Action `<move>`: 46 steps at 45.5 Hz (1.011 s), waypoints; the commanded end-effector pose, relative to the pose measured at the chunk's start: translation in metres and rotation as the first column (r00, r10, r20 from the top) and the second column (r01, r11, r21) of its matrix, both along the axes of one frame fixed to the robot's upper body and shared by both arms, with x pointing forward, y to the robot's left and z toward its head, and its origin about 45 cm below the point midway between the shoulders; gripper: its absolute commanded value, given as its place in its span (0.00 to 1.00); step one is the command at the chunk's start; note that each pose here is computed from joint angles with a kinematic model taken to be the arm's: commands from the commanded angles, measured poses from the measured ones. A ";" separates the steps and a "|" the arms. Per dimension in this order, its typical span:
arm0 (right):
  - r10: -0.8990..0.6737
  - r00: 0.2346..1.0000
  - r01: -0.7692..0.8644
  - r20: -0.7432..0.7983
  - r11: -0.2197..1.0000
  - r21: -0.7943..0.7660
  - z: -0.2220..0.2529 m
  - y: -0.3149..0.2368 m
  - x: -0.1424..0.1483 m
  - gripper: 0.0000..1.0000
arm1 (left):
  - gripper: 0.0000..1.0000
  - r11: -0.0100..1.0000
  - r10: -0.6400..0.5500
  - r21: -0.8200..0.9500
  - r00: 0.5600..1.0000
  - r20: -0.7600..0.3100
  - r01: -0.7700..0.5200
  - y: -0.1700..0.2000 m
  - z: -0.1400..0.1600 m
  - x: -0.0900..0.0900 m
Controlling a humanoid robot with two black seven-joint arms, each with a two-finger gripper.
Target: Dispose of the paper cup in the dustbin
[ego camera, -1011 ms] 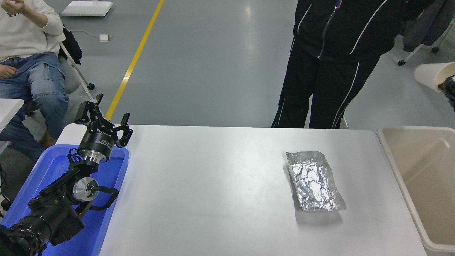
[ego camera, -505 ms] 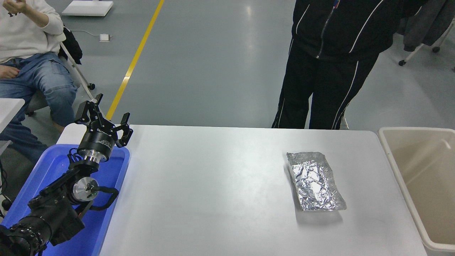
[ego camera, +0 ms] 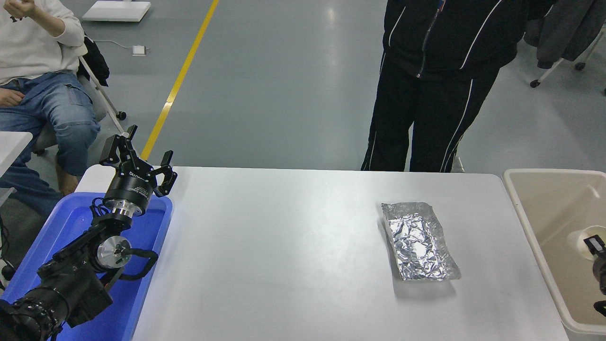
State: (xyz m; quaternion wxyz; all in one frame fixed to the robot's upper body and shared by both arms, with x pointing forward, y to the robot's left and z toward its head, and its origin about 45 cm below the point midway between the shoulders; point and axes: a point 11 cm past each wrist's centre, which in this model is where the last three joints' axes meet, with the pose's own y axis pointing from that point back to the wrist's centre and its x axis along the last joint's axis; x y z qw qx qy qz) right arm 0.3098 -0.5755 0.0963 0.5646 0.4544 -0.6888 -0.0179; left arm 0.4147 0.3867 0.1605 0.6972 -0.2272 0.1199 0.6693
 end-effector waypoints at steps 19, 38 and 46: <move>0.007 0.984 0.004 0.178 0.998 -0.064 0.062 0.000 0.056 0.99 | 1.00 1.000 0.000 0.000 1.000 0.001 0.000 0.000 0.000 0.000; 0.064 0.736 -0.168 0.674 0.982 0.090 0.288 0.023 0.165 0.99 | 1.00 1.000 0.000 0.000 1.000 0.001 0.000 0.000 0.000 0.000; -0.022 0.555 -0.362 0.832 0.894 0.265 0.339 0.068 0.183 0.99 | 1.00 1.000 0.000 0.000 1.000 0.001 0.000 0.000 0.000 0.000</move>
